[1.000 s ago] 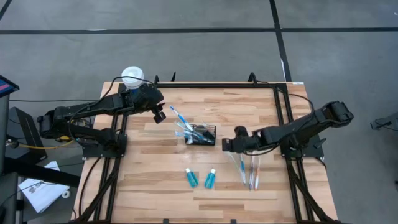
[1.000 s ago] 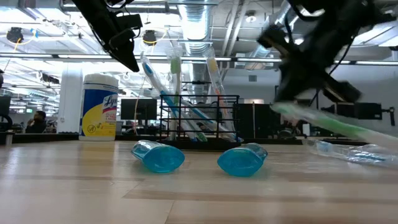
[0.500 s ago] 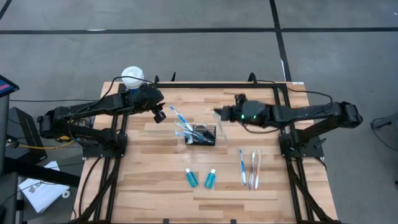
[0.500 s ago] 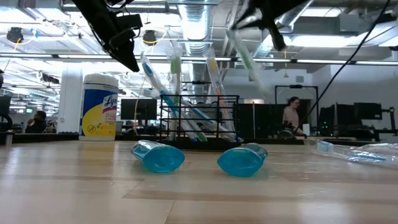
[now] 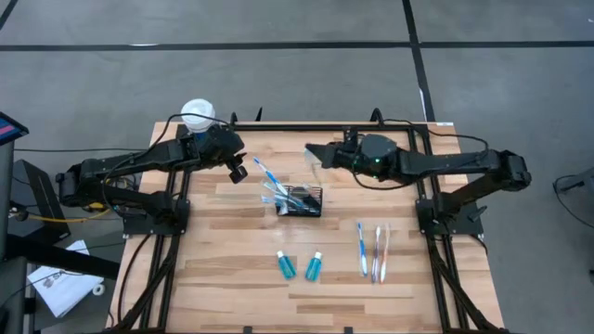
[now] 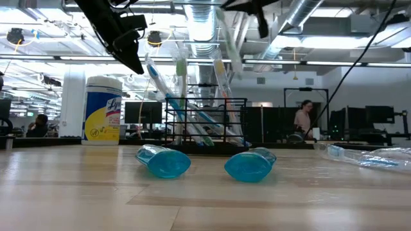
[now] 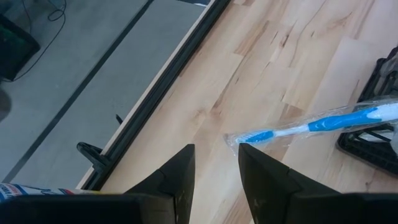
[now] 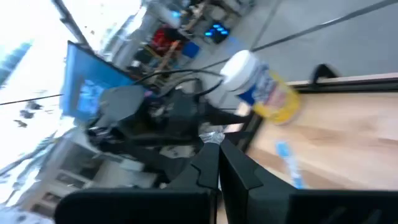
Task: Pick & Place toothbrushing station
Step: Put the green toothbrush into the mesh
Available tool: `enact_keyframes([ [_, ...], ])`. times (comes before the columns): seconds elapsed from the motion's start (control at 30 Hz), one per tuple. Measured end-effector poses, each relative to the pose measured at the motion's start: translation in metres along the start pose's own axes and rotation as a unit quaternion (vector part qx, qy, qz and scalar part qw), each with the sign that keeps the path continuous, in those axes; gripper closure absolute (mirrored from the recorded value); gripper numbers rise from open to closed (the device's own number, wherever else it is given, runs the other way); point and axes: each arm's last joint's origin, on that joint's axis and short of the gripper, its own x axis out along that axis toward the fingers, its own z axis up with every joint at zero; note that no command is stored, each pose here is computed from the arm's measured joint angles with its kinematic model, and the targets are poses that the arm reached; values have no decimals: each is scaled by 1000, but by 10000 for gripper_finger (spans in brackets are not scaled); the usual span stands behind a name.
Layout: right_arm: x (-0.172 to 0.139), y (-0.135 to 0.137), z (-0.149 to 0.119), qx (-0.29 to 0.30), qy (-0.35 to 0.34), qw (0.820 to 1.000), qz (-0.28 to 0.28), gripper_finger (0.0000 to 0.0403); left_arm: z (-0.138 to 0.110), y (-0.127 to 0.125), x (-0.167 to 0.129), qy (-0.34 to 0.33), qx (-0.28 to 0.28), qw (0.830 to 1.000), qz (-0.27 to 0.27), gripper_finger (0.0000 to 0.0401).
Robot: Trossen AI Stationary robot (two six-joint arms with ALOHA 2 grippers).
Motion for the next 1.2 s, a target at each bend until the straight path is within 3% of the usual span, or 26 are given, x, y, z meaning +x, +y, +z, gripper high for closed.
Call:
enact_keyframes([
  [0.13,15,-1,-9,9,1,999,31,403,0,2,1,2,-4,1000,4,284],
  [0.4,20,-2,-18,11,17,999,32,403,0,3,1,3,-6,1000,4,284],
  [1.2,20,-9,-25,-50,47,998,-4,403,0,3,1,2,-2,1000,4,284],
])
